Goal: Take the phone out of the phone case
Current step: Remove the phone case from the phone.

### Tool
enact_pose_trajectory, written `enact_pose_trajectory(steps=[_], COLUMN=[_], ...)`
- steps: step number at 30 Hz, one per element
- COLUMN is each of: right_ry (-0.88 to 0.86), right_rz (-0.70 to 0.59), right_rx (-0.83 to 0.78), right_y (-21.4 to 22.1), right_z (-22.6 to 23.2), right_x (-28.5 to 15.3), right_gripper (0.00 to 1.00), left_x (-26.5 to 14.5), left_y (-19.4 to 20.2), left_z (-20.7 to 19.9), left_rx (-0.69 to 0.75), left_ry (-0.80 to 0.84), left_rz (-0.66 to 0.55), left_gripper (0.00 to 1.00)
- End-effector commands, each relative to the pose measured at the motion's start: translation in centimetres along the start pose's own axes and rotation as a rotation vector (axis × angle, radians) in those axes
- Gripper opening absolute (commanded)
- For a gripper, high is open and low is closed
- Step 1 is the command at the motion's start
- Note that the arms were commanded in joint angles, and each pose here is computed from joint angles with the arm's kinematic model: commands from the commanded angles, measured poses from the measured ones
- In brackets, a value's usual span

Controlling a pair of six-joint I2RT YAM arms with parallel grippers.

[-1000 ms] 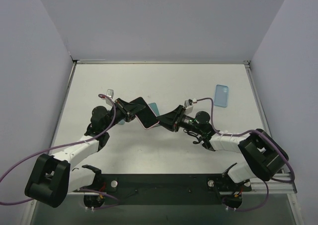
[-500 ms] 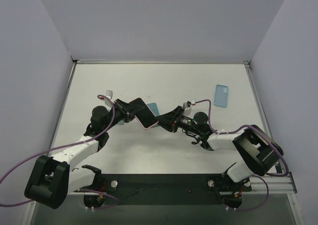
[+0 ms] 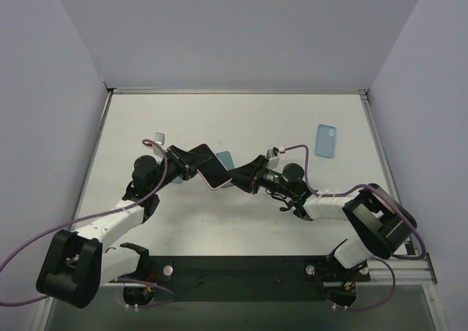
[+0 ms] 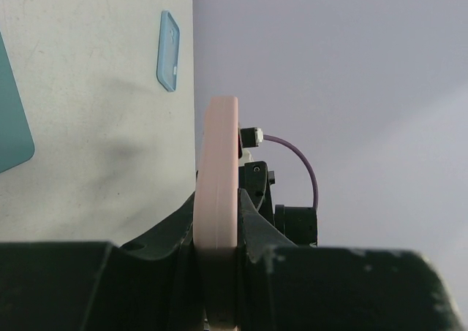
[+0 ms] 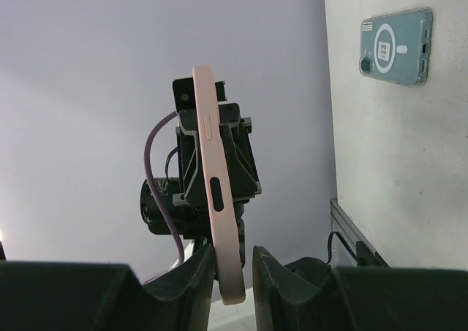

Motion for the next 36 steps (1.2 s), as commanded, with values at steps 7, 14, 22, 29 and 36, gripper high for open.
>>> enact_pose_trajectory(steps=[7, 14, 22, 29, 36], right_ry=[-0.389, -0.409, -0.660, -0.812, -0.881], right_rz=[0.036, -0.002, -0.020, -0.004, -0.010], right_rx=[-0.209, -0.137, -0.064, -0.034, -0.024], right_y=[1.5, 1.3, 0.4, -1.3, -2.2], right_z=[7.7, 8.6, 18.0, 24.4, 26.9], right_x=[-0.9, -1.5, -2.5, -1.8, -1.1], right_gripper=[0.17, 0.00, 0.00, 0.00, 0.00], left_x=[-0.5, -0.8, -1.7, -3.4, -4.5], left_y=[-0.2, -0.4, -0.8, -0.6, -1.1], left_z=[-5.1, -6.3, -11.2, -15.8, -19.2], left_rx=[0.042, 0.061, 0.090, 0.145, 0.169], left_ry=[0.191, 0.245, 0.581, 0.845, 0.956], left_rz=[0.000, -0.011, -0.004, 0.003, -0.055], left_gripper=[0.00, 0.00, 0.00, 0.00, 0.00])
Point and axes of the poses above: each gripper's point midway between its finger pads, its own x axis out along the fingers, its own z axis along the line the jaws close on, y = z × x, the point moved 6 cm from there along -x, back along the fingers, and after that the axes turned 4 degrees about -x, right-handed, at the moved point
